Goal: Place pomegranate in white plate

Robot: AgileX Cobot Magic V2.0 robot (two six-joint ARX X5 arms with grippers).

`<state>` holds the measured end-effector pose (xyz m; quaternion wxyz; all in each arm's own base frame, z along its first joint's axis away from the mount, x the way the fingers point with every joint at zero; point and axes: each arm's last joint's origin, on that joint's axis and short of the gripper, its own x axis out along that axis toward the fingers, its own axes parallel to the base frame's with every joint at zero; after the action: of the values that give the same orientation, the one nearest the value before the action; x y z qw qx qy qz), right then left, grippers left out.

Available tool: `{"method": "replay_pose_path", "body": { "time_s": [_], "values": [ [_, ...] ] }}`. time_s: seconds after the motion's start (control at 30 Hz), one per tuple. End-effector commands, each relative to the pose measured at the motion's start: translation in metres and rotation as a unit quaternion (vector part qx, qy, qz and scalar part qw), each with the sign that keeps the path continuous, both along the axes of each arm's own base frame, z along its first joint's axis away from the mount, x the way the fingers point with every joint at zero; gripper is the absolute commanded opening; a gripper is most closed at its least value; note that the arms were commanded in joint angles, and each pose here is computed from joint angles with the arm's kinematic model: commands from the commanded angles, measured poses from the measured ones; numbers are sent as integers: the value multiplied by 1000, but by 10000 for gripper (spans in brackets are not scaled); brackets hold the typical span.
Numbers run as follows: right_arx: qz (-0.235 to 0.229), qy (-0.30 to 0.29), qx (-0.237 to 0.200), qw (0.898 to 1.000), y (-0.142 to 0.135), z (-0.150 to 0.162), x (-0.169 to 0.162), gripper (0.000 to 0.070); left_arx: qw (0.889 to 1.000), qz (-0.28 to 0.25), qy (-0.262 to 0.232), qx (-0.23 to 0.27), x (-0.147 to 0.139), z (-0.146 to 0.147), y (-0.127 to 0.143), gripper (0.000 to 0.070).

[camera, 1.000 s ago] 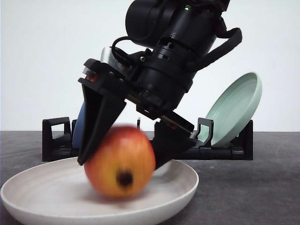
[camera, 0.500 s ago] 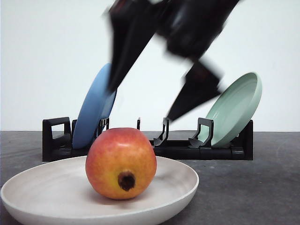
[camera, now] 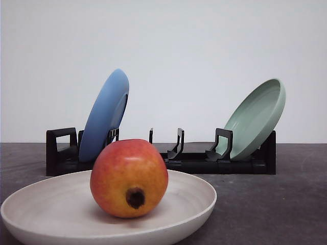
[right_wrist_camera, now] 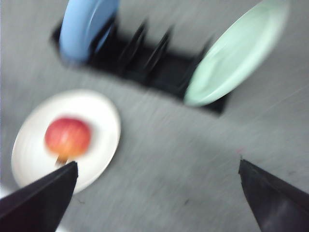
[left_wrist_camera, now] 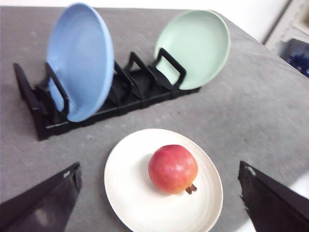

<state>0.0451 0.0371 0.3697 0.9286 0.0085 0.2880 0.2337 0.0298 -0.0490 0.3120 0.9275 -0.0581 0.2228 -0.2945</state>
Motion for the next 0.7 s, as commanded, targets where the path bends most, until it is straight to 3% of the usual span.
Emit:
{"method": "replay_pose_path", "body": {
  "time_s": [0.0,0.23,0.27,0.3,0.33,0.37,0.4,0.43,0.67],
  "values": [
    [-3,-15,26,1000,-9,-1,-9,700,1000,4,-11,-7,0,3,0,631],
    [-5,-14,41,999,-20,-28,-20,700,999,4,-36,-12,1,8,-2,628],
    [-7,-10,40,999,-19,-30,-20,687,999,3,-37,-10,1,8,-2,586],
    [-7,-7,40,999,-19,-31,-19,653,999,2,-38,-8,1,8,-2,485],
    [-5,-6,40,999,-18,-31,-19,477,999,1,-41,-5,1,8,-2,218],
    [-2,-3,40,999,-18,-32,-19,246,999,0,-43,-2,1,8,-2,34],
    [2,-2,40,999,-17,-32,-18,44,999,0,-44,-3,1,8,-2,23],
    [4,-1,40,999,-17,-32,-18,13,999,0,-45,-4,1,8,-2,20],
    [4,-2,39,999,-17,-32,-18,29,999,0,-45,-5,1,8,-2,0]
  ]
}}
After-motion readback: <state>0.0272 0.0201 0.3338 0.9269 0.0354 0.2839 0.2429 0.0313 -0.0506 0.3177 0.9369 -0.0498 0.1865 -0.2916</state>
